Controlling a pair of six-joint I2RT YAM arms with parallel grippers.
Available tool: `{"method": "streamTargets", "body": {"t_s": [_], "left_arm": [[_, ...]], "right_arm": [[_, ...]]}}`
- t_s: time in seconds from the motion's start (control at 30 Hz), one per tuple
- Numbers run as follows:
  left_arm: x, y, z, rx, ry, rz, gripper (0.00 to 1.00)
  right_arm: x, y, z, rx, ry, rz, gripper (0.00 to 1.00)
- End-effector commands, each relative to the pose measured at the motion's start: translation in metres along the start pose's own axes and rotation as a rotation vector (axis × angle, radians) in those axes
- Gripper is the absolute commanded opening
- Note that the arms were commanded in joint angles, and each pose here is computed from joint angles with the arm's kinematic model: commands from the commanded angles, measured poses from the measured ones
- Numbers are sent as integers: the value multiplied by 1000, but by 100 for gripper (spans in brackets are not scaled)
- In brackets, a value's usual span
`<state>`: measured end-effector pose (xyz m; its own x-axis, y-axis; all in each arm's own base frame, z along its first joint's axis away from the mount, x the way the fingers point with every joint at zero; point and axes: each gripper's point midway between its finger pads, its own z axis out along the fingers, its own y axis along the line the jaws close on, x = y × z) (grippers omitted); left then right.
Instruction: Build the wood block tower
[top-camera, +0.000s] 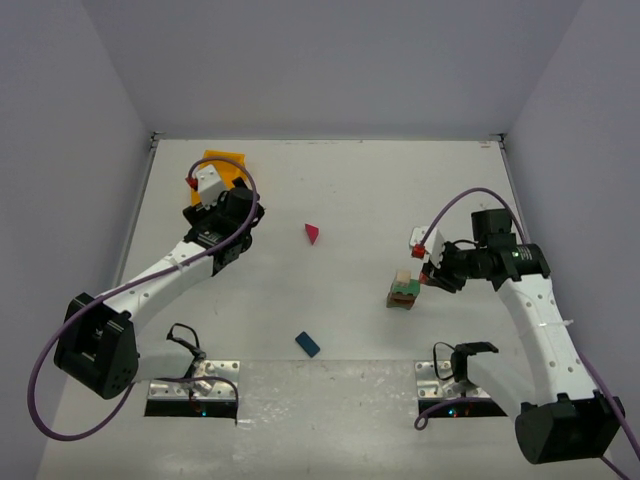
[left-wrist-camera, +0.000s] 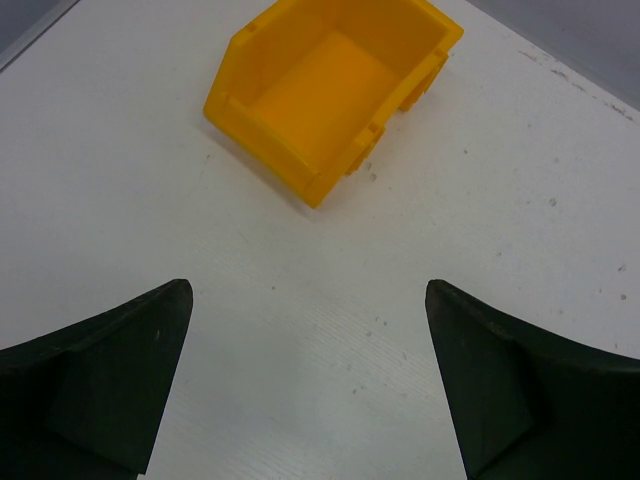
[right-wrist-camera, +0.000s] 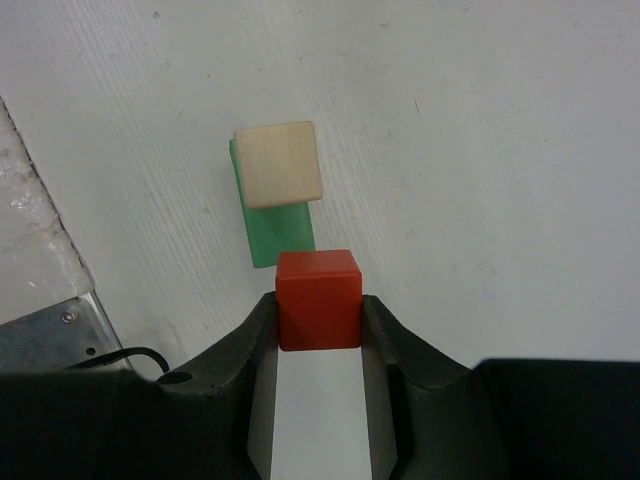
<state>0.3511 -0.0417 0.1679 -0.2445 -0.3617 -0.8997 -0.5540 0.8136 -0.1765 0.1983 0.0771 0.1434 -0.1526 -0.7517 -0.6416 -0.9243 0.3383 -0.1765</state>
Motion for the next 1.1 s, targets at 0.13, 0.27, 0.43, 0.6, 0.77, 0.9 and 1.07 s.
{"method": "streamTargets", "body": {"t_s": [0.13, 0.27, 0.43, 0.6, 0.77, 0.9, 1.07], "left_arm": [[-3, -7, 1, 13, -3, -21, 100], [-1, -9, 2, 15, 3, -13, 100], [-1, -9, 2, 17, 5, -14, 100], [-2, -9, 1, 18, 4, -11, 100], [-1, -9, 2, 18, 4, -6, 100], [-2, -9, 1, 21, 5, 0, 100], [-3, -10, 1, 23, 5, 0, 100]], "right_arm": [[-20, -4, 3, -27, -88, -23, 18], [-24, -2, 1, -43, -95, -17, 19], [-21, 2, 3, -68, -93, -18, 20], [-23, 2, 4, -75, -102, -18, 20], [-23, 3, 5, -83, -103, -17, 22], [-24, 4, 6, -94, -107, -16, 22], [-26, 4, 6, -106, -112, -14, 23]]}}
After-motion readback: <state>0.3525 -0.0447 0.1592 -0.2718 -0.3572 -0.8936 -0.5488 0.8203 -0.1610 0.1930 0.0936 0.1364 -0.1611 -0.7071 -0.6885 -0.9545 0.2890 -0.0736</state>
